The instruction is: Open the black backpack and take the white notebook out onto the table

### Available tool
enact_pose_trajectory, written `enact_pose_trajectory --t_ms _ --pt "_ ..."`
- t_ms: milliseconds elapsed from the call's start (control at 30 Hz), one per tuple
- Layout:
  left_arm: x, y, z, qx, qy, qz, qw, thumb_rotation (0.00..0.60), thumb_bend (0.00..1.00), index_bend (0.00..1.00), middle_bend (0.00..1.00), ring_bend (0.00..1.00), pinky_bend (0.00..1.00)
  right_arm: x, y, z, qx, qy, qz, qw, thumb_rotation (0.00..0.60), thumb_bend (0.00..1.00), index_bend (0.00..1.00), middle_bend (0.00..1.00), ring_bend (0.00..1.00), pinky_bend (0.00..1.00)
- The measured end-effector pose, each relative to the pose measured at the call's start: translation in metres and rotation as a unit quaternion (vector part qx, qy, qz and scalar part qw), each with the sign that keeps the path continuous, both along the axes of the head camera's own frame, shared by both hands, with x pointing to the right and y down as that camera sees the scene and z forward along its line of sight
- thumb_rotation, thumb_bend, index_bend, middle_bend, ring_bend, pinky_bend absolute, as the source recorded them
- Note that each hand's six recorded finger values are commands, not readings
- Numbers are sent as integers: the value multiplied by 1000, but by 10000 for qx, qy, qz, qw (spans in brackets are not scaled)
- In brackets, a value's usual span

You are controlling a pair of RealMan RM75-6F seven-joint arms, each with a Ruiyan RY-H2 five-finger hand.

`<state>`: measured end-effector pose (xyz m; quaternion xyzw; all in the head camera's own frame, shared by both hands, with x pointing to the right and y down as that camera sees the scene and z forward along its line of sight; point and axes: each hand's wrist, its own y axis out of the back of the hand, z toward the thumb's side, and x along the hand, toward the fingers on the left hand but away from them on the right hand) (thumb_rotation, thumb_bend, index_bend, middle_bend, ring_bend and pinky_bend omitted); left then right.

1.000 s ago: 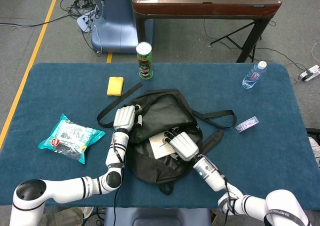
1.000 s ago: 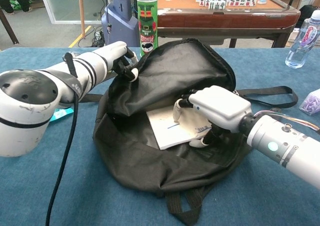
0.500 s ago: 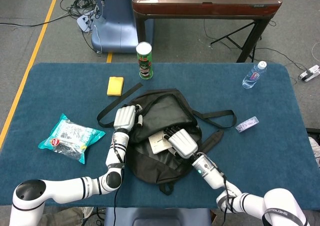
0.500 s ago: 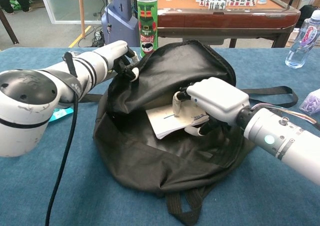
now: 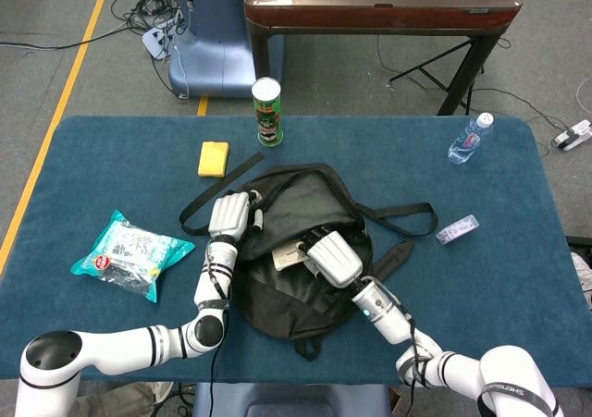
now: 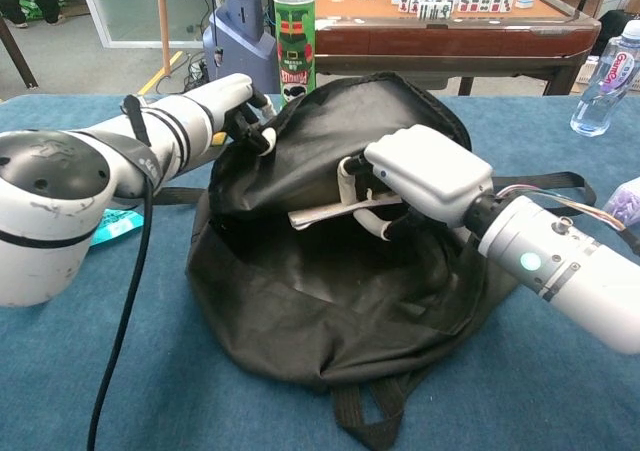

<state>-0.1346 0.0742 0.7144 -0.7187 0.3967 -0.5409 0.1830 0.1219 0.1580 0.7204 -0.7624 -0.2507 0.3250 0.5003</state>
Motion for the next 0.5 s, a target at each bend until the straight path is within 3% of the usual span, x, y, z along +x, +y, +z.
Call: enact_pose_trajectory --t_ms 267,500 --pt "0 -1 -2 5 -8 10 10000 600 593 553 611 505 160 2 -5 -36 182 -557 131 9982 600 566 773 604 476 487" --pt "-2 -2 -2 -3 -39 2 10000 600 593 553 611 505 160 21 -24 -88 321 -1051 451 9929 600 567 802 631 495 509"
